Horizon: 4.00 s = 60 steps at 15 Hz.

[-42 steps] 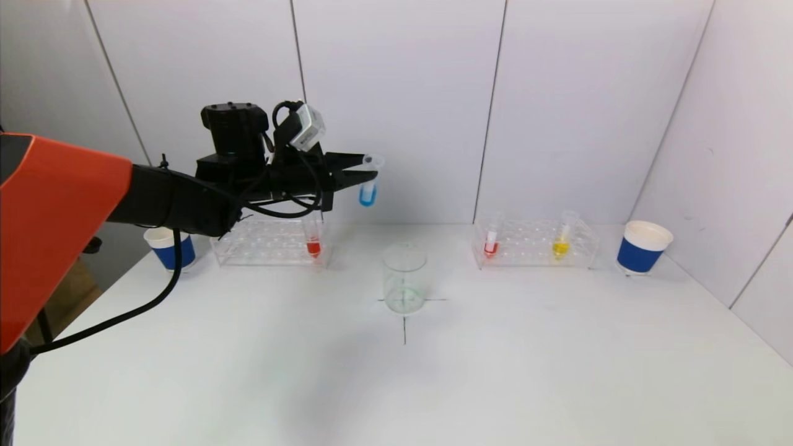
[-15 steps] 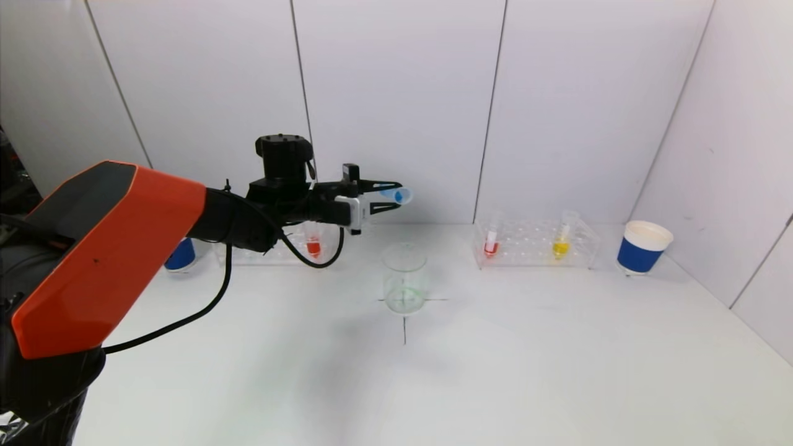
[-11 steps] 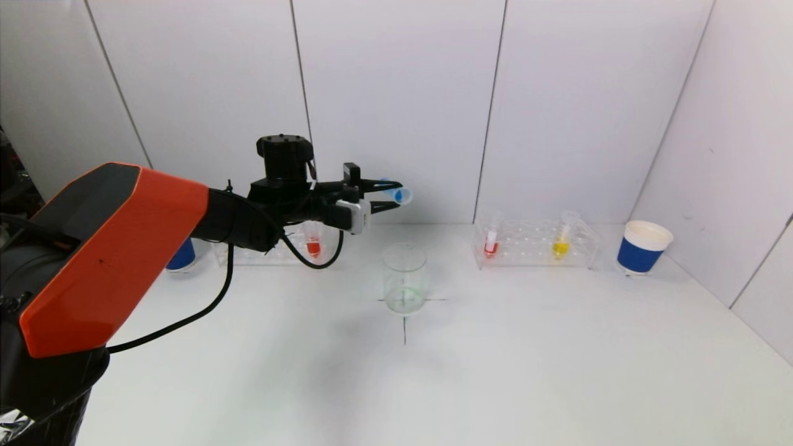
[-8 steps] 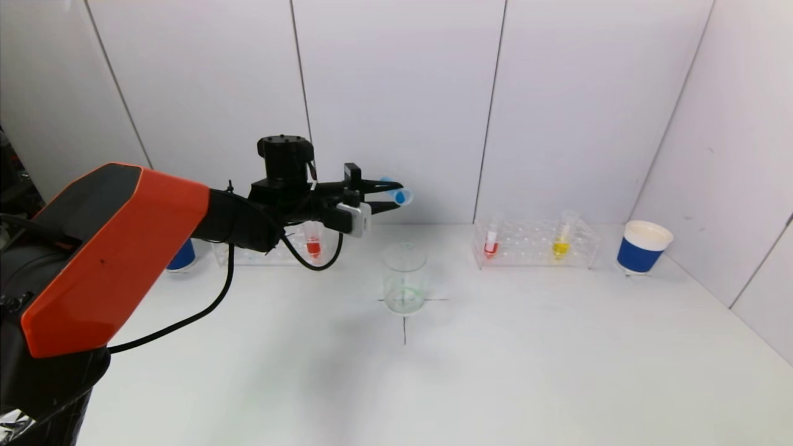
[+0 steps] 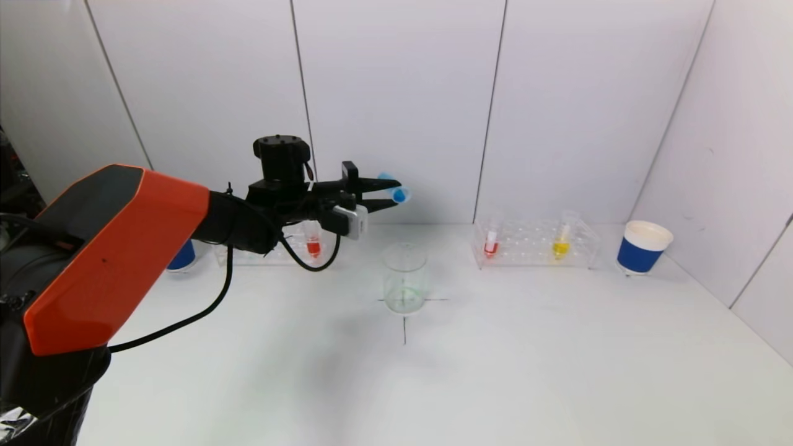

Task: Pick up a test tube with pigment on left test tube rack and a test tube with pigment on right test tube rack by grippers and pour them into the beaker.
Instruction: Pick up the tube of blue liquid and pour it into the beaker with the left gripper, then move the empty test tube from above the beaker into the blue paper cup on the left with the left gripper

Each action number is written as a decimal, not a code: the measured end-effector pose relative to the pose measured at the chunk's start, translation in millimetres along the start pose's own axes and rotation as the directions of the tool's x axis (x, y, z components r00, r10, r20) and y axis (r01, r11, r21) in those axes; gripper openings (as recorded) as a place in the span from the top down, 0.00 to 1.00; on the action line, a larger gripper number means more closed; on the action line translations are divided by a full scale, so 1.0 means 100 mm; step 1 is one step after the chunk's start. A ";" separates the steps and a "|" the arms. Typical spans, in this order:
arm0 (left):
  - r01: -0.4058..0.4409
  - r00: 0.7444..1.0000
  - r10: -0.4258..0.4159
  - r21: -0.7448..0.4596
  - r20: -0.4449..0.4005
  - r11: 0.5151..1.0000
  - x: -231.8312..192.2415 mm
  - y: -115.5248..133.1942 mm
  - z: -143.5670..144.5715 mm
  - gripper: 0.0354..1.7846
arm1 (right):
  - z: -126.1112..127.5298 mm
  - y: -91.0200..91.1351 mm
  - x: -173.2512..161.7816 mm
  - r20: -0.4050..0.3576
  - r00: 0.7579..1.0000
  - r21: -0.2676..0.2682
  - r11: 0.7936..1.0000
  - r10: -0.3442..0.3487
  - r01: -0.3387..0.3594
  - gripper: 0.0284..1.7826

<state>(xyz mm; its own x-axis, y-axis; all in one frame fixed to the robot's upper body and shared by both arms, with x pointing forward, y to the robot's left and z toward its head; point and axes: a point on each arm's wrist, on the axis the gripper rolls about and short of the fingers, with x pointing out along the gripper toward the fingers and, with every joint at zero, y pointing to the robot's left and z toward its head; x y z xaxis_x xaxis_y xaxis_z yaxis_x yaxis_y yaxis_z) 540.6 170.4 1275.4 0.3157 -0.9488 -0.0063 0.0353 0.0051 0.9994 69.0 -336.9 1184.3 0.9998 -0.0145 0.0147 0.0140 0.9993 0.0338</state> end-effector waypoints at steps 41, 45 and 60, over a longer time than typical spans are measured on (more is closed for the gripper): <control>-0.080 0.995 0.061 0.260 0.078 0.962 -0.01 -0.15 0.00 0.78 | 0.00 0.00 0.00 0.000 1.000 0.000 1.000 0.000 0.000 0.01; -0.065 0.998 0.067 0.192 0.000 0.979 -0.01 -0.15 -0.01 0.78 | 0.00 0.00 0.00 0.000 1.000 0.000 1.000 0.000 0.000 0.01; -0.702 0.618 0.183 -0.431 -0.765 0.567 -0.35 0.88 -0.06 0.78 | 0.00 0.00 0.00 0.000 1.000 0.000 1.000 0.000 0.000 0.01</control>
<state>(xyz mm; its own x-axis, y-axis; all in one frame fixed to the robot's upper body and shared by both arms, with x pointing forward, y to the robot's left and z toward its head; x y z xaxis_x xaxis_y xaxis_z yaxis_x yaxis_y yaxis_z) 537.9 206.3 1363.1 0.9265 -0.3441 0.1523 0.2076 0.8049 0.5559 69.0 -336.9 1184.3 0.9998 -0.0140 0.0147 0.0135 0.9994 0.0334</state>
